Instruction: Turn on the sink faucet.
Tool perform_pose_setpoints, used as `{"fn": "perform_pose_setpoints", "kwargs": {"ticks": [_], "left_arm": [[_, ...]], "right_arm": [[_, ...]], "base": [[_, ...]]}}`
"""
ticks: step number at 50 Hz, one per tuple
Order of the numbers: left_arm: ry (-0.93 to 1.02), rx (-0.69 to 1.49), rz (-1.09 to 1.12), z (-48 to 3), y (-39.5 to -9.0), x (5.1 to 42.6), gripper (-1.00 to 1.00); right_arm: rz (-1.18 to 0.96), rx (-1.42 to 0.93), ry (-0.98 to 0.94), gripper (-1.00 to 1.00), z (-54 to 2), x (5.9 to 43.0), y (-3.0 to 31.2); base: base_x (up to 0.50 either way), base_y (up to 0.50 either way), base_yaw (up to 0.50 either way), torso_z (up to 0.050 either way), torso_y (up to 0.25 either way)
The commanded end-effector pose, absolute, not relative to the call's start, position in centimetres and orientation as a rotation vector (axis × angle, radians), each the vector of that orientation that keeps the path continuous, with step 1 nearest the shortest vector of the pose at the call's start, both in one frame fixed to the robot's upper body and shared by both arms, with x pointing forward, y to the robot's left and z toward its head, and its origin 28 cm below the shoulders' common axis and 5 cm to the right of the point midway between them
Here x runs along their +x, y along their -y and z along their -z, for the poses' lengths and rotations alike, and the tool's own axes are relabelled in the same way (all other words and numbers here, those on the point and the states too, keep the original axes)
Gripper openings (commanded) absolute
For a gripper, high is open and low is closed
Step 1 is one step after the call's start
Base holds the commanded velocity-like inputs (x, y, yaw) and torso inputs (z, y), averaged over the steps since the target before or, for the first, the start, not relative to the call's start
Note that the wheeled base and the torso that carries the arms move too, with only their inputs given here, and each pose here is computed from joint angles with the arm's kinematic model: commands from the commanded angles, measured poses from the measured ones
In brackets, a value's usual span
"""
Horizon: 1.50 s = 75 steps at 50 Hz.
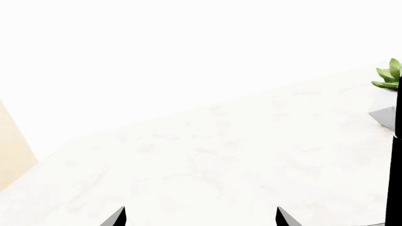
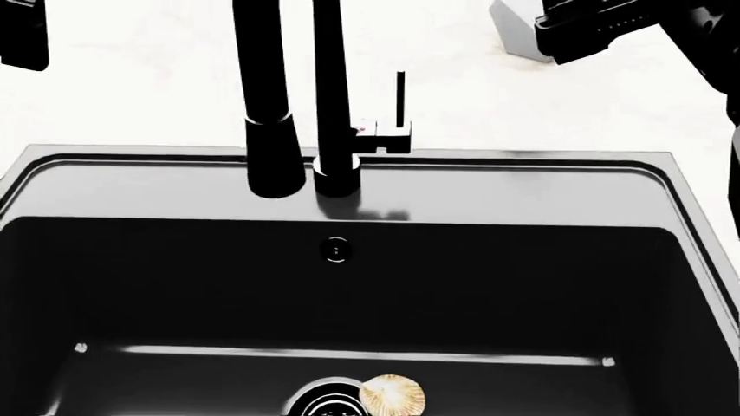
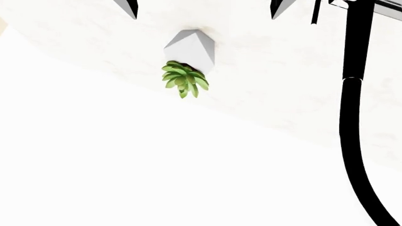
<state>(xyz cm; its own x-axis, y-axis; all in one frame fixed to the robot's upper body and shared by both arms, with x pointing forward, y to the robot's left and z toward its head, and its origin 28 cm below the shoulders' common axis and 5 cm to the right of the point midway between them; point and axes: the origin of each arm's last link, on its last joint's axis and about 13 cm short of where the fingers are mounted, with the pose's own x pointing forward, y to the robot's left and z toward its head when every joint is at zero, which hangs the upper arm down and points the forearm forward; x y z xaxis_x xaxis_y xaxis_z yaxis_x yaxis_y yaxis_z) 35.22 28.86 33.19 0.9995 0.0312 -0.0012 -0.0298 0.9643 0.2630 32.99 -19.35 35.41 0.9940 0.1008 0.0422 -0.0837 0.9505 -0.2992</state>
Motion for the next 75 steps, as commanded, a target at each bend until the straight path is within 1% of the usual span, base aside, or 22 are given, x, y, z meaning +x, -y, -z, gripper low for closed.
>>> {"fn": "perform_pose_setpoints", "kwargs": {"ticks": [1, 8, 16, 24, 58, 61, 64, 67, 69, 75], "left_arm": [[0.023, 0.269, -0.005, -33.3, -28.7, 35.4, 1.00], [-0.018, 0.247, -0.005, -31.8, -28.6, 35.9, 1.00], [0.012, 0.288, 0.028, -31.4, -28.4, 35.9, 1.00], [-0.002, 0.277, 0.016, -31.3, -28.6, 36.0, 1.00], [0.003, 0.274, 0.029, -31.4, -28.6, 35.8, 1.00], [0.000, 0.261, 0.027, -31.5, -28.6, 35.9, 1.00], [0.004, 0.251, 0.025, -31.7, -28.8, 36.0, 1.00], [-0.026, 0.237, 0.021, -30.8, -28.5, 36.4, 1.00], [-0.035, 0.226, 0.017, -30.6, -28.6, 36.6, 1.00], [-0.041, 0.213, 0.020, -29.6, -28.5, 36.7, 1.00]], "right_arm": [[-0.091, -0.283, 0.048, 1.00, -34.8, 33.0, 19.5], [-0.083, -0.253, 0.030, 1.00, -33.8, 33.1, 19.5], [-0.088, -0.247, 0.026, 1.00, -33.4, 33.2, 19.4], [-0.094, -0.241, 0.025, 1.00, -33.4, 33.2, 19.3], [-0.126, -0.206, 0.040, 1.00, -33.5, 33.1, 19.3], [-0.137, -0.213, 0.053, 1.00, -33.5, 33.1, 19.3], [-0.180, -0.171, 0.060, 1.00, -33.4, 33.1, 19.3], [-0.209, -0.162, 0.077, 1.00, -33.4, 33.2, 19.3], [-0.216, -0.160, 0.083, 1.00, -32.4, 35.0, 16.7], [-0.229, -0.155, 0.067, 1.00, -30.6, 37.6, 15.8]], "base": [[0.23, 0.25, 0.00, 0.000, 0.000], [0.07, 0.07, 0.00, 0.000, 0.001], [0.00, 0.00, 0.00, 0.001, -0.012], [0.00, 0.00, 0.00, 0.015, -0.108], [0.00, 0.00, 0.00, 0.018, -0.185], [0.00, 0.00, 0.00, 0.000, 0.000], [0.00, 0.00, 0.00, 0.000, 0.000], [0.00, 0.00, 0.00, 0.000, 0.000], [0.00, 0.00, 0.00, 0.000, 0.000], [0.00, 0.00, 0.00, 0.000, 0.000]]}}
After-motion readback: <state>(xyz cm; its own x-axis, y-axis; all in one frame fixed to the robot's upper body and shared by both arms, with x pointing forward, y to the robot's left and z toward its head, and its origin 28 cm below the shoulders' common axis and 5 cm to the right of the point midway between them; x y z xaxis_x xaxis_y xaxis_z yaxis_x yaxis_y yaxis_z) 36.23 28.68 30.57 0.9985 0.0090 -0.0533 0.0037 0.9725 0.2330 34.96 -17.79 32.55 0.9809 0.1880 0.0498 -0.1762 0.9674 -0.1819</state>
